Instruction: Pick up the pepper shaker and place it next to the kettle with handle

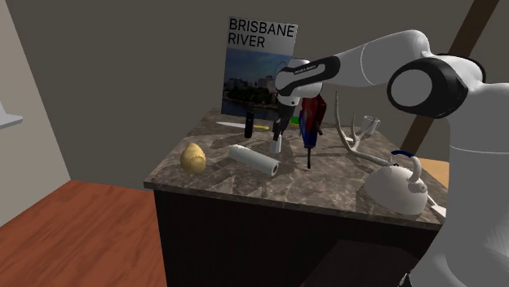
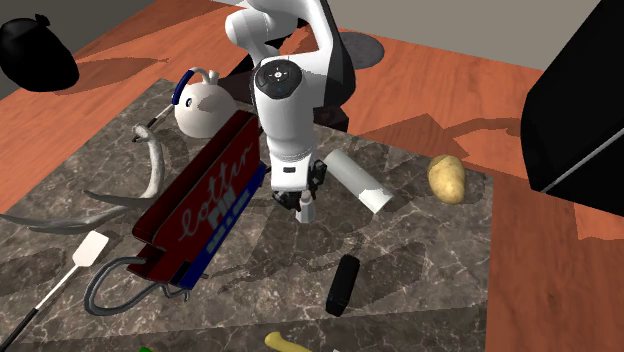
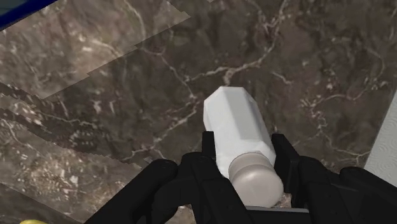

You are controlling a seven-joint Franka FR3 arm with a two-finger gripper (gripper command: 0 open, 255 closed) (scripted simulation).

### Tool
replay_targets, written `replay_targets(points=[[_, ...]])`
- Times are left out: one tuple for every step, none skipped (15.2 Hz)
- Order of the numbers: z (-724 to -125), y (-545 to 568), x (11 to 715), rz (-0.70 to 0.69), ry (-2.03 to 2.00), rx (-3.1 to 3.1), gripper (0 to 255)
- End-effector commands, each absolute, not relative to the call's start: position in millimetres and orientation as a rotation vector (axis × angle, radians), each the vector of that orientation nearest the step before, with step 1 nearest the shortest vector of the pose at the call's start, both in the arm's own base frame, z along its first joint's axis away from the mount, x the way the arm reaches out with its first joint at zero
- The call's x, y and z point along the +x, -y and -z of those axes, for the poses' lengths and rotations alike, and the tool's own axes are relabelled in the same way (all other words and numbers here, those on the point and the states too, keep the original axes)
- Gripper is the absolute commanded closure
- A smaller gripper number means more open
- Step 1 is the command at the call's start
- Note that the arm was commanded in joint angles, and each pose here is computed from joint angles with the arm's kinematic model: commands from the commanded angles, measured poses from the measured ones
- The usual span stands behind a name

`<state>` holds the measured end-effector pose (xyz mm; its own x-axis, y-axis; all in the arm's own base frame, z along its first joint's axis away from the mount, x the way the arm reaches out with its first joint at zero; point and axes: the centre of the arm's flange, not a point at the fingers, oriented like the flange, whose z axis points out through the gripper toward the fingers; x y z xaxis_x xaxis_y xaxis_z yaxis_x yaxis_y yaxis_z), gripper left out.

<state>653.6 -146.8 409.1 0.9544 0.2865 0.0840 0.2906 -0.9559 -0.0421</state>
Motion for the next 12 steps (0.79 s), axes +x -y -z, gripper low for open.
replay_targets(points=[[-420,146,654,0.119,0.451,-3.052,255],[-425,146,654,0.119,0.451,-3.052,255],[-430,146,654,0.119,0.451,-3.052,255],[-436,146,654,0.119,0.451,-3.052,255],[-441,146,654,0.119,0.451,-3.052,255],[-446,146,654,0.119,0.451,-3.052,255],[-452,146,654,0.119,0.451,-3.052,255],[-457,146,654,0.119,0.451,-3.052,255],[-462,146,654,0.119,0.451,-3.052,255],[-467,146,654,0.119,0.451,-3.052,255],[-473,146,654,0.119,0.451,-3.052,255],[-478,146,654,0.119,0.451,-3.052,255]])
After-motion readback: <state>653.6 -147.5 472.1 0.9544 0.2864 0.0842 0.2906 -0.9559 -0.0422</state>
